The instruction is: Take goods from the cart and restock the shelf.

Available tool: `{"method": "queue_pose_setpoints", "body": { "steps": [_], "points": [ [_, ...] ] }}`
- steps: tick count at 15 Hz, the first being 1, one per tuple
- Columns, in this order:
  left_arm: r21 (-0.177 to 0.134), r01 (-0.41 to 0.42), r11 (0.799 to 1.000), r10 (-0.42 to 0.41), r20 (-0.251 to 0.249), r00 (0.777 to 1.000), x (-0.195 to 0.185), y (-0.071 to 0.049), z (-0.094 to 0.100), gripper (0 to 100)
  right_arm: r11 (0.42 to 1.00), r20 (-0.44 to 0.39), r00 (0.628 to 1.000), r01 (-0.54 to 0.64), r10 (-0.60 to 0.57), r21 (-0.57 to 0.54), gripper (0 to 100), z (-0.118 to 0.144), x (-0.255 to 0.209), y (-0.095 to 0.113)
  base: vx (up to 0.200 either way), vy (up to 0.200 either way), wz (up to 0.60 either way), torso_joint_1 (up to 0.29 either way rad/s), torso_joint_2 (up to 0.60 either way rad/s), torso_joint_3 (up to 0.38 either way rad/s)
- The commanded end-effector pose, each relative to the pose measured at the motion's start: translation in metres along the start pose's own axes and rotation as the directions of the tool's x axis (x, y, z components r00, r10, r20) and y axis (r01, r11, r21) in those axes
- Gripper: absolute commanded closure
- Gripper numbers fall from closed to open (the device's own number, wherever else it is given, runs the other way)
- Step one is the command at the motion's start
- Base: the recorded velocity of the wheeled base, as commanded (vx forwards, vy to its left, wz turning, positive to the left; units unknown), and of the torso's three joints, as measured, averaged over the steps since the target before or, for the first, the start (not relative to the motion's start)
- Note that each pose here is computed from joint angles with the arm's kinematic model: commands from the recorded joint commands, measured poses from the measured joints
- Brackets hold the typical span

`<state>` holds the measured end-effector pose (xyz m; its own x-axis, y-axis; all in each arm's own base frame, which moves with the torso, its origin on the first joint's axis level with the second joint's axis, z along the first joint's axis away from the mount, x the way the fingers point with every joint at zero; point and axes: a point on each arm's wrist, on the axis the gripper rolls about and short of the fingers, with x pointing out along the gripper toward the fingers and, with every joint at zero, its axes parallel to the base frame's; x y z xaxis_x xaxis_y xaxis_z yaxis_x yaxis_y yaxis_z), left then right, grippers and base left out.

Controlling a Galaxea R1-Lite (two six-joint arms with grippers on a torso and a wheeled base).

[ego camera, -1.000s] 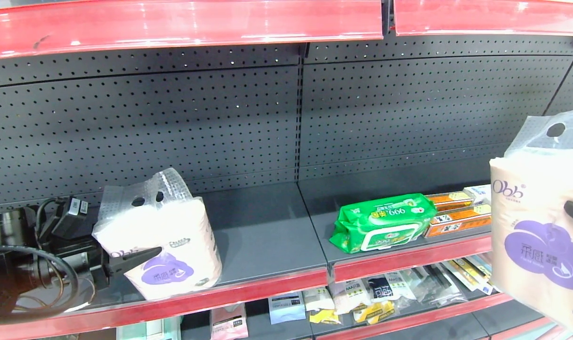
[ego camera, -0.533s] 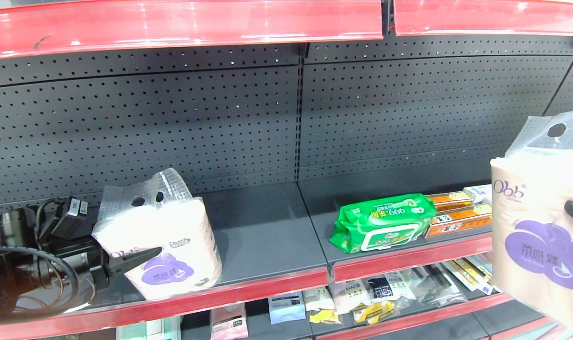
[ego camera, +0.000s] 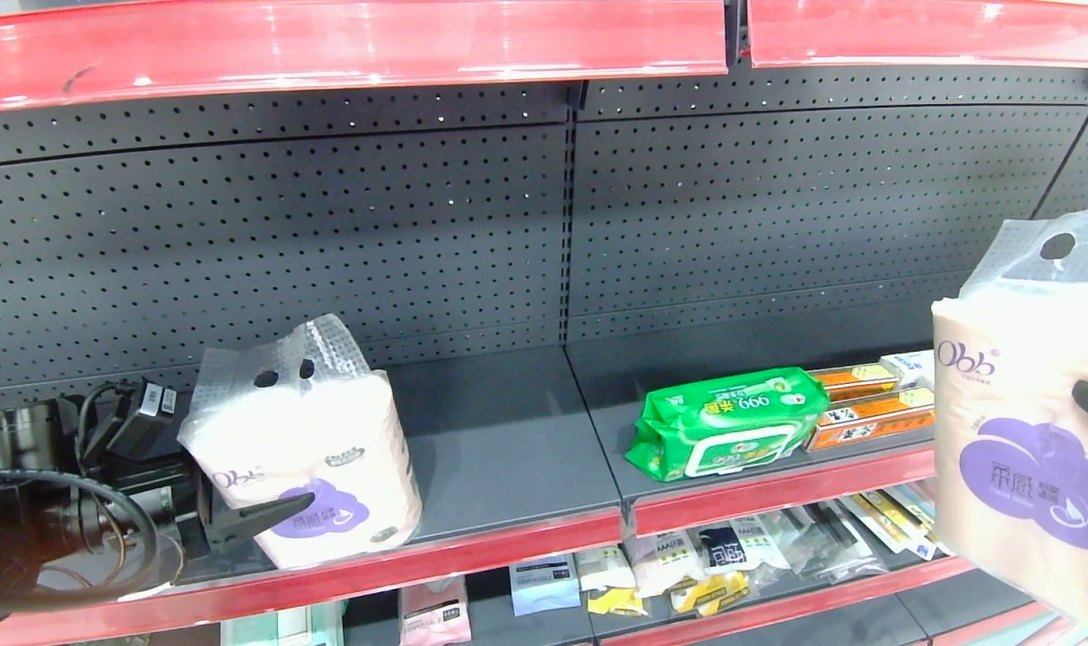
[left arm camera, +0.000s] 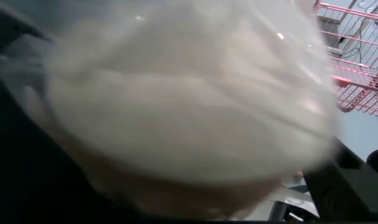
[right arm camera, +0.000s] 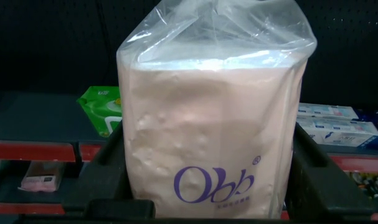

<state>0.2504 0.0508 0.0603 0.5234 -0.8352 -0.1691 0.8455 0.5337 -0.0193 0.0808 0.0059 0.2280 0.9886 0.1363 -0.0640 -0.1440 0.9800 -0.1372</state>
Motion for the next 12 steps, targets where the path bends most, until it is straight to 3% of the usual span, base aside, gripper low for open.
{"method": "queue_pose_setpoints", "body": {
  "steps": [1, 4, 10, 12],
  "points": [
    [0.009, -0.002, 1.0, 0.002, 0.003, 1.0, 0.0, 0.001, 0.001, 0, 1.0, 0.0, 1.0, -0.001, 0.001, -0.001, 100, 0.0, 0.0, 0.0, 0.0, 0.0, 0.0, 0.0, 0.0, 0.0],
    [0.021, -0.007, 1.0, 0.007, 0.008, 1.0, -0.002, -0.001, 0.006, 0, 1.0, -0.002, 1.0, -0.001, 0.001, 0.0, 100, 0.0, 0.0, 0.0, 0.0, 0.0, 0.0, 0.0, 0.0, 0.0],
    [-0.006, -0.05, 0.999, 0.051, 0.049, 0.998, -0.018, -0.014, 0.039, 0, 1.0, -0.006, 1.0, -0.002, 0.002, 0.0, 100, -0.001, 0.002, 0.0, 0.0, 0.0, 0.0, 0.0, 0.0, 0.0],
    [0.013, -0.079, 0.997, 0.078, 0.066, 0.995, -0.026, -0.017, 0.051, 0, 1.0, -0.01, 1.0, -0.004, 0.004, 0.0, 100, -0.001, 0.002, 0.0, 0.0, 0.0, 0.0, 0.0, 0.0, 0.0]
  ]
}}
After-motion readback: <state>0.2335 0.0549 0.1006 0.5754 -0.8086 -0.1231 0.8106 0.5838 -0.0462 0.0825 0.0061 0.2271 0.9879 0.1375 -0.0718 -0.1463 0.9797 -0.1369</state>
